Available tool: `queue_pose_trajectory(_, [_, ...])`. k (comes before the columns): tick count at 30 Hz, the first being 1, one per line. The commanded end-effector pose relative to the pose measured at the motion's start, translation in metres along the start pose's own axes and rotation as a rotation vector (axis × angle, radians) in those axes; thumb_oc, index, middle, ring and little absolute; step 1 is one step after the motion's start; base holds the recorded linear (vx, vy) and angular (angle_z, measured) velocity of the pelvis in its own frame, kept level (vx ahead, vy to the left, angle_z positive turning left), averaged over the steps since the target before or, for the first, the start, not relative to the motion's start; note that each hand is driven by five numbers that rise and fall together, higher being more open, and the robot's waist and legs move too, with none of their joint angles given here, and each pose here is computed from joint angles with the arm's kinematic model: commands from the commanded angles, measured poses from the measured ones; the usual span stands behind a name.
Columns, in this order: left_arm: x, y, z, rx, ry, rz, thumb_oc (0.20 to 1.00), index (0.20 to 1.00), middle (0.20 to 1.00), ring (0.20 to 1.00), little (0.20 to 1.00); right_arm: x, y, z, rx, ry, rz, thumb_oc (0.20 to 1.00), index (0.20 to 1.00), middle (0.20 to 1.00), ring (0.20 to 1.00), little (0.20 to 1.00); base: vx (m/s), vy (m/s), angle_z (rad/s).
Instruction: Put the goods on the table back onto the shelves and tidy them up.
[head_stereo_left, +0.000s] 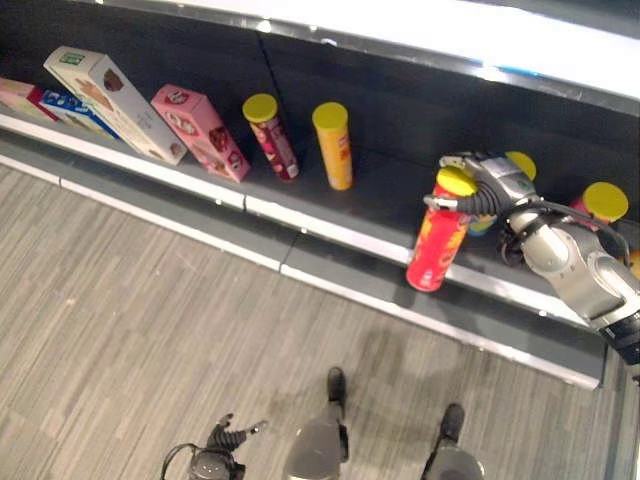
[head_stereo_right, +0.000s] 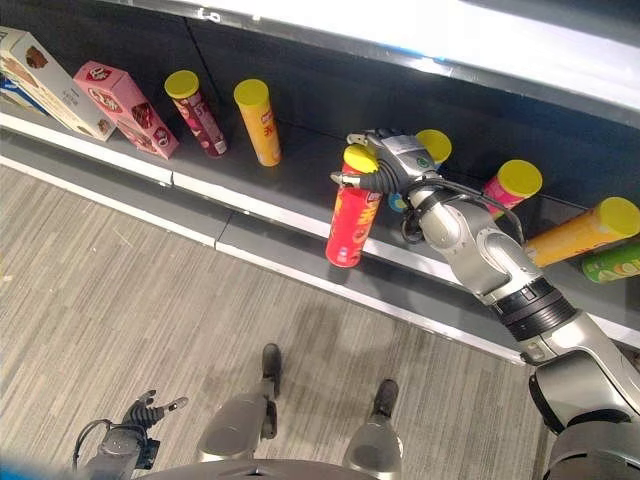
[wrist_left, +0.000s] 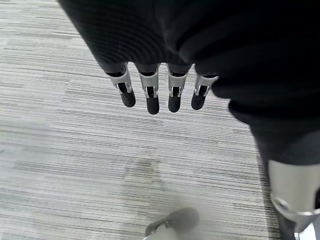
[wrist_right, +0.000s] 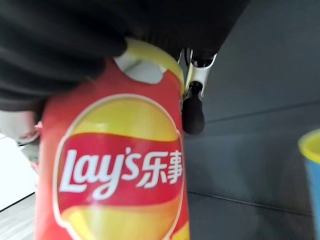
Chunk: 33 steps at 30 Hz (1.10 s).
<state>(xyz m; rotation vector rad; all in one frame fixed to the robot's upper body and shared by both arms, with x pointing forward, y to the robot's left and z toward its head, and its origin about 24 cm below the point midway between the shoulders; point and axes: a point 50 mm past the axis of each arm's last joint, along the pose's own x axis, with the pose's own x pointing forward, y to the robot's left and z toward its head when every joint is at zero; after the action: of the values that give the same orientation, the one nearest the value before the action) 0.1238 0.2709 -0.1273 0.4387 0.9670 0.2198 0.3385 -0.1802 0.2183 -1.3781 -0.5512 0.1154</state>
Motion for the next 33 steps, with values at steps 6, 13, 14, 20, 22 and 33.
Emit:
queue_pose_trajectory(6, [-0.003,-0.014,0.004,0.058,-0.044,-0.017,1.0,1.0,1.0,1.0,1.0,0.023,-0.04,-0.005,-0.335,0.021,-0.286,0.2,0.2,0.2,0.2,0.2,0.0,-0.001,0.14])
queue_pose_trajectory(13, [-0.001,-0.025,0.022,0.073,-0.107,-0.038,1.0,1.0,1.0,1.0,1.0,0.037,-0.048,-0.002,-0.389,0.031,-0.388,0.2,0.2,0.2,0.2,0.2,0.01,0.006,0.12])
queue_pose_trajectory(14, [-0.001,-0.026,0.024,0.077,-0.115,-0.039,1.0,1.0,1.0,1.0,1.0,0.038,-0.052,-0.003,-0.407,0.041,-0.406,0.2,0.2,0.2,0.2,0.2,0.01,0.003,0.1])
queue_pose_trajectory(20, [0.001,-0.029,0.036,0.086,-0.154,-0.043,1.0,1.0,1.0,1.0,1.0,0.043,-0.068,-0.002,-0.458,0.057,-0.491,0.2,0.2,0.2,0.2,0.2,0.02,0.004,0.17])
queue_pose_trajectory(22, [0.001,-0.03,0.038,0.09,-0.156,-0.043,1.0,1.0,1.0,1.0,1.0,0.043,-0.076,-0.004,-0.467,0.072,-0.517,0.2,0.2,0.2,0.2,0.2,0.03,-0.005,0.23])
queue_pose_trajectory(33, [0.0,-0.032,0.045,0.101,-0.198,-0.065,1.0,1.0,1.0,1.0,1.0,0.035,-0.084,-0.043,-0.567,0.222,-0.499,0.2,0.2,0.2,0.2,0.2,0.0,-0.005,0.14])
